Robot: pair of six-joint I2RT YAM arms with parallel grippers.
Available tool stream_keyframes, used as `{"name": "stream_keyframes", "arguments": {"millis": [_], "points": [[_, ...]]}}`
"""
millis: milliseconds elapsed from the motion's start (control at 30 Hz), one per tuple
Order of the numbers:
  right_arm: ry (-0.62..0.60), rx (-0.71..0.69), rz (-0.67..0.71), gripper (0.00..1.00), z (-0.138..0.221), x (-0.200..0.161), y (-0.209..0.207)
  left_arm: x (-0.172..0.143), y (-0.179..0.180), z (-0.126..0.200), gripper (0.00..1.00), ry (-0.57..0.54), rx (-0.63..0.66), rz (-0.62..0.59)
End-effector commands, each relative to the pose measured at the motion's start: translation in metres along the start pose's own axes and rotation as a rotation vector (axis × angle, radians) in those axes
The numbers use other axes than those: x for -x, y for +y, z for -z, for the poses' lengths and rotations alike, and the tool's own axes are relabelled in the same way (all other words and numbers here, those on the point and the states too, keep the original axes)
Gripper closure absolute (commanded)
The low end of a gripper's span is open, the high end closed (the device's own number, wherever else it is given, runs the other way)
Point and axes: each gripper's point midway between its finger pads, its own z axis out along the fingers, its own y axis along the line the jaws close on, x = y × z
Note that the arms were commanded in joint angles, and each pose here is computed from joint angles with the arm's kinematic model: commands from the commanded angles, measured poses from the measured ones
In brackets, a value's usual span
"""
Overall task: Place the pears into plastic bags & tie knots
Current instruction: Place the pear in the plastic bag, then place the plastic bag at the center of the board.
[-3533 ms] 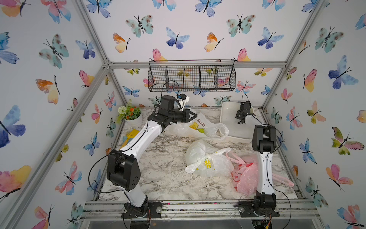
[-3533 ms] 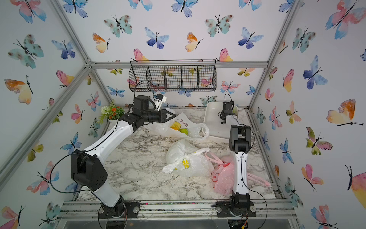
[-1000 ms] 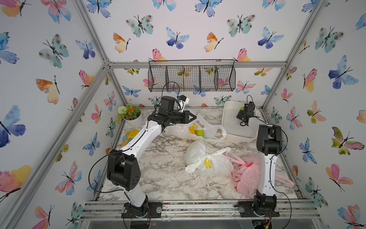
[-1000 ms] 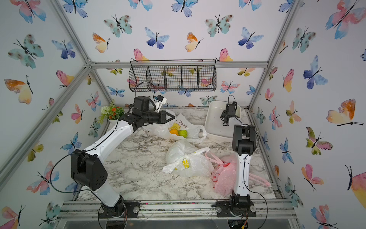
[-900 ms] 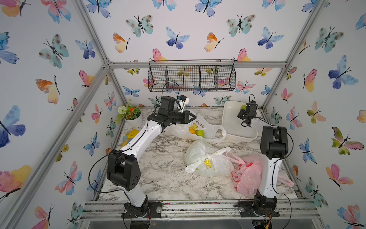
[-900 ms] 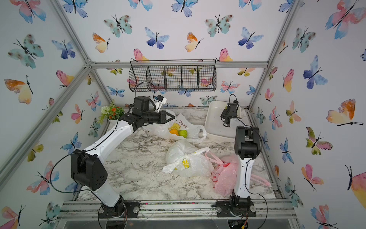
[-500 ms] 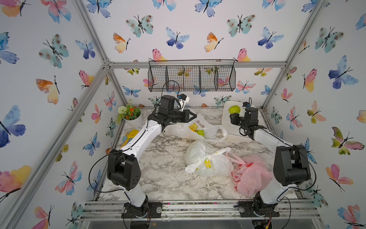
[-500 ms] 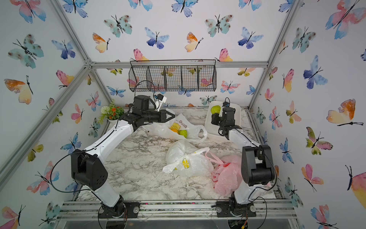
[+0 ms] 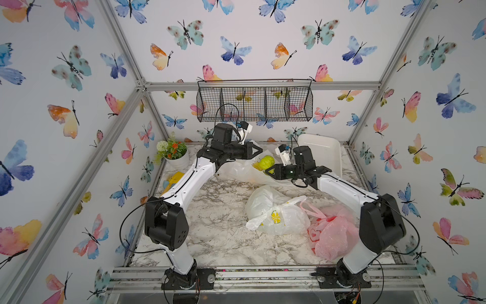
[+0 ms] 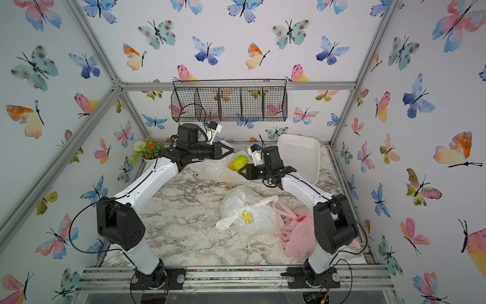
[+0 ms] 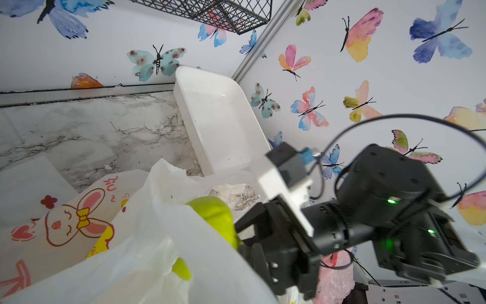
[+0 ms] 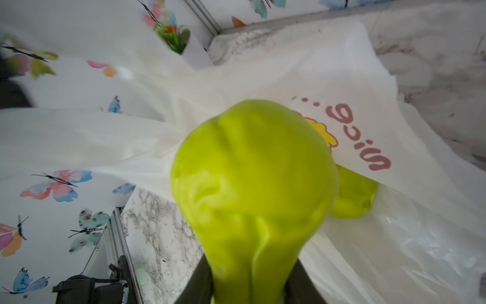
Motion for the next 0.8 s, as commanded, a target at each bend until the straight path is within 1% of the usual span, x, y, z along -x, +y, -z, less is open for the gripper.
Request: {"name": "stream_keyframes", "arguments": {"millis": [0, 33, 100, 167, 200, 233, 267, 333, 467, 533, 567, 633, 700, 767], "points": [[0.103, -0.056, -0.079, 0.64, -0.025, -0.011, -0.023, 0.005, -0.016, 0.01, 1.0, -0.024, -0.028, -0.025], [0.089, -0.073, -0.081, 0.56, -0.031, -0.002, -0.025, 0.002, -0.017, 0.009, 1.0, -0.018, -0.034, -0.022], [0.029, -0.074, -0.063, 0.38, -0.032, 0.025, -0.016, -0.005, -0.018, 0.007, 1.0, -0.005, -0.041, -0.013], [-0.032, -0.074, -0.015, 0.25, -0.018, 0.053, 0.002, -0.006, -0.016, 0.007, 1.0, -0.009, -0.034, -0.007], [-0.05, -0.094, -0.001, 0.21, -0.009, 0.059, 0.005, -0.006, -0.015, 0.008, 1.0, -0.016, -0.026, -0.008], [-0.061, -0.116, 0.011, 0.2, 0.0, 0.061, 0.007, -0.005, -0.014, 0.01, 1.0, -0.026, -0.018, -0.011], [-0.065, -0.168, 0.018, 0.19, 0.011, 0.059, 0.001, -0.002, -0.012, 0.013, 1.0, -0.038, -0.012, -0.012], [-0.048, -0.302, 0.023, 0.18, 0.035, 0.047, -0.019, 0.001, -0.01, 0.017, 1.0, -0.054, -0.008, -0.009], [-0.043, -0.644, 0.036, 0.18, 0.102, 0.016, -0.061, 0.002, -0.009, 0.02, 1.0, -0.06, -0.011, -0.007], [-0.036, -0.753, 0.03, 0.16, 0.129, 0.004, -0.072, 0.002, -0.01, 0.019, 1.0, -0.058, -0.019, -0.003], [-0.013, -0.787, 0.018, 0.15, 0.136, -0.003, -0.078, 0.001, -0.01, 0.018, 1.0, -0.057, -0.024, -0.002], [0.034, -0.808, -0.003, 0.14, 0.139, -0.016, -0.084, 0.001, -0.01, 0.018, 1.0, -0.056, -0.03, -0.002], [0.057, -0.781, -0.024, 0.13, 0.13, -0.025, -0.089, 0.0, -0.011, 0.018, 1.0, -0.056, -0.031, -0.002], [0.039, -0.74, -0.037, 0.13, 0.116, -0.022, -0.094, -0.002, -0.011, 0.019, 1.0, -0.055, -0.033, 0.0]]}}
